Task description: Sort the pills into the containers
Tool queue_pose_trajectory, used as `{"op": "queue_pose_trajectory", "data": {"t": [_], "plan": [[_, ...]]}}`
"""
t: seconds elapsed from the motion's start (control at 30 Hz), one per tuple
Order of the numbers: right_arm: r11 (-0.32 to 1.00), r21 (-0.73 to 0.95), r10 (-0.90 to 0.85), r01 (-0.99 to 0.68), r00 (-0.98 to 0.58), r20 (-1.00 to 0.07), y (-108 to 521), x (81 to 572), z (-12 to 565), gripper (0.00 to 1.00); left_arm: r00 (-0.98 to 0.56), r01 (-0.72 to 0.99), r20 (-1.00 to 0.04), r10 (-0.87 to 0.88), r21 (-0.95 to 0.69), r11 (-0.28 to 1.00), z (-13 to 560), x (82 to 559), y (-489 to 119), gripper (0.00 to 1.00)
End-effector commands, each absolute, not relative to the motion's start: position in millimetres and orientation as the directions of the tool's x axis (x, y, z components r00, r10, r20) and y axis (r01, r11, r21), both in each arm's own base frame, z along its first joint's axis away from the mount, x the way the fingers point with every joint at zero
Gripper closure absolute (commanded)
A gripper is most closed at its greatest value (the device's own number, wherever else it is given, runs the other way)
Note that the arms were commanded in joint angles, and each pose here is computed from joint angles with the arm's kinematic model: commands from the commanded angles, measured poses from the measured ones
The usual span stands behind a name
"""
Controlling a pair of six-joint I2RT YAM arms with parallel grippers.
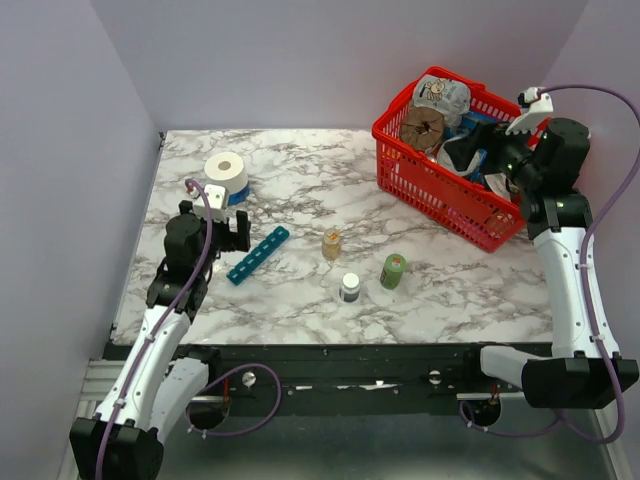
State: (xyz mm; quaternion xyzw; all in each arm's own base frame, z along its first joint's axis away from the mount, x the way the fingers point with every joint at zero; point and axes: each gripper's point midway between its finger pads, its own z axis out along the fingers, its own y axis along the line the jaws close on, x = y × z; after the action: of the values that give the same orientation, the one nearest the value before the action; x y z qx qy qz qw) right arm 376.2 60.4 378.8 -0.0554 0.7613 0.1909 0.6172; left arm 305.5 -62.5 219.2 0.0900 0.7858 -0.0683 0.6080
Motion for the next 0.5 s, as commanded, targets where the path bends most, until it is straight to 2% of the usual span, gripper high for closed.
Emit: {"op": "queue_pose_trajectory", "data": {"t": [0.0, 0.1, 0.13, 0.23, 0.3, 0.33, 0.4, 0.47], "plan": [[0.899, 0.180, 0.104, -0.400, -0.204, -0.973, 70, 366, 385, 0.00, -0.233, 0.198, -0.969, 0.083, 0.036, 0.979, 220, 304, -56, 0.01], [0.809, 0.120, 0.016, -0.575, -0.183, -0.983, 95, 347, 379, 0.00, -0.232, 0.234, -0.963, 0.136, 0.080, 0.969, 215, 303, -59, 0.01], [0.734, 0.068, -0.043, -0.676, -0.146, -0.988, 108, 336, 375, 0.00, -0.230, 0.257, -0.960, 0.160, 0.099, 0.961, 213, 303, -62, 0.01], [0.569, -0.006, -0.115, -0.822, -0.073, -0.991, 130, 310, 368, 0.00, -0.254, 0.320, -0.932, 0.257, 0.170, 0.932, 200, 303, -69, 0.01], [0.489, -0.031, -0.157, -0.872, -0.052, -0.986, 139, 293, 358, 0.00, -0.334, 0.364, -0.879, 0.341, 0.213, 0.907, 181, 304, -72, 0.02], [0.447, -0.095, -0.194, -0.890, 0.007, -0.981, 142, 288, 354, 0.00, -0.362, 0.387, -0.851, 0.380, 0.234, 0.892, 174, 303, -77, 0.02], [0.406, -0.095, -0.214, -0.909, 0.006, -0.977, 147, 275, 344, 0.00, -0.434, 0.436, -0.775, 0.460, 0.267, 0.860, 153, 300, -79, 0.05], [0.330, -0.109, -0.236, -0.938, 0.030, -0.971, 155, 262, 334, 0.00, -0.441, 0.494, -0.721, 0.534, 0.301, 0.815, 141, 298, -85, 0.06]]}}
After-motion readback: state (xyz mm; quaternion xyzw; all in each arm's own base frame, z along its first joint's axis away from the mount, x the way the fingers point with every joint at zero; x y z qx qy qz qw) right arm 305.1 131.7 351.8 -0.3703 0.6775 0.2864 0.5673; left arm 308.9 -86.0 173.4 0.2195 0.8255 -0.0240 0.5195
